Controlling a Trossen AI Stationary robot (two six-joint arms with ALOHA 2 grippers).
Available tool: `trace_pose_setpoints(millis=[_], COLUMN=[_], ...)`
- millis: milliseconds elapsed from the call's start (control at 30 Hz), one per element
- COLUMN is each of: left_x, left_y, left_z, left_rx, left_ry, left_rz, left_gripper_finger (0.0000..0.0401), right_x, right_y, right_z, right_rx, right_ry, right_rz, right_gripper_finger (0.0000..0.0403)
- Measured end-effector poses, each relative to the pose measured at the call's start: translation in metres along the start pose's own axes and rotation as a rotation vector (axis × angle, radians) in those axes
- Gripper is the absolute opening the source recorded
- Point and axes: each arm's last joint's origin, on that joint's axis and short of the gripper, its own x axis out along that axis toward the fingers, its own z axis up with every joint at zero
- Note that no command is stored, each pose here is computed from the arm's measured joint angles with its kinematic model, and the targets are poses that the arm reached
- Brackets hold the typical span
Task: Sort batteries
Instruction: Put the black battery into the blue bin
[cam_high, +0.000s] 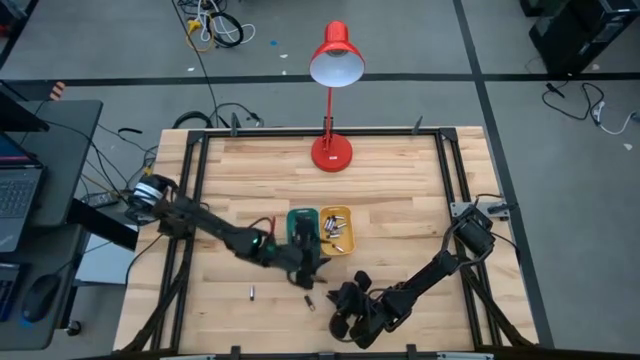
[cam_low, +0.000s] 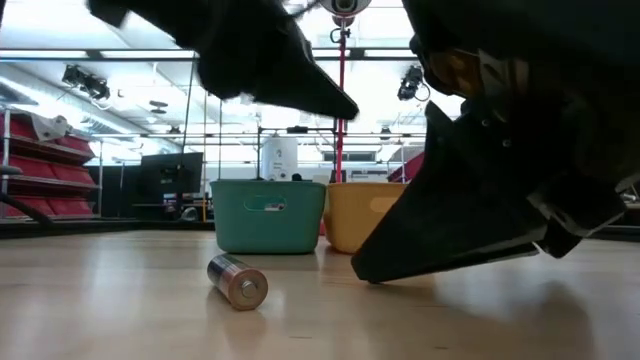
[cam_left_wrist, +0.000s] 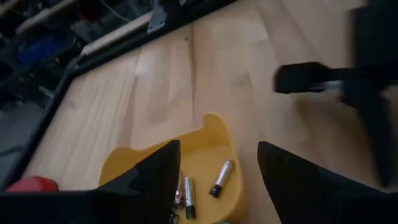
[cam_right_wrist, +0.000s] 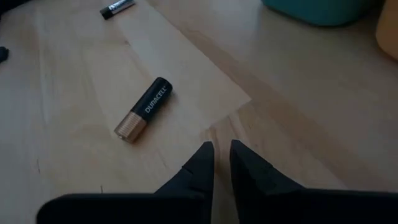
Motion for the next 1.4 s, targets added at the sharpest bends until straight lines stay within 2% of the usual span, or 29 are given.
trace_pose_setpoints(millis=[133, 300, 533, 767, 867, 1100, 1300, 1400], left_x=[-0.018, -0.049, -0.082, -0.115, -0.125, -0.142, -0.152, -0.157], left_y=[-0.016, -0.047, -0.087, -0.112, -0.117, -0.118, -0.115, -0.113], left_z=[0.007, 0.006, -0.021, -0.046, -0.051, -0.06, -0.071, -0.077], left_rx=[0.01, -0.038, -0.09, -0.123, -0.111, -0.11, -0.109, -0.102], left_ry=[-0.015, -0.022, 0.029, 0.146, 0.174, 0.267, 0.339, 0.375], left_rz=[-0.016, -0.119, -0.191, -0.179, -0.164, -0.091, -0.039, -0.009], left_gripper_finger=[0.022, 0.0209, 0.0207, 0.0207, 0.0207, 0.0207, 0.0207, 0.0207], right_x=[0.0, 0.0, 0.008, 0.02, 0.022, 0.02, 0.017, 0.018], right_y=[0.0, 0.002, 0.007, 0.018, 0.024, 0.028, 0.038, 0.035], right_z=[0.0, 0.001, 0.011, 0.037, 0.05, 0.076, 0.087, 0.086], right_rx=[0.008, 0.06, 0.05, 0.093, 0.07, 0.093, 0.141, 0.172], right_ry=[0.003, 0.011, 0.046, 0.067, 0.063, 0.172, 0.229, 0.269], right_rz=[-0.003, 0.021, 0.114, 0.212, 0.196, 0.026, 0.072, 0.058], right_gripper_finger=[0.0051, 0.007, 0.0134, 0.0193, 0.0204, 0.0206, 0.0206, 0.0206])
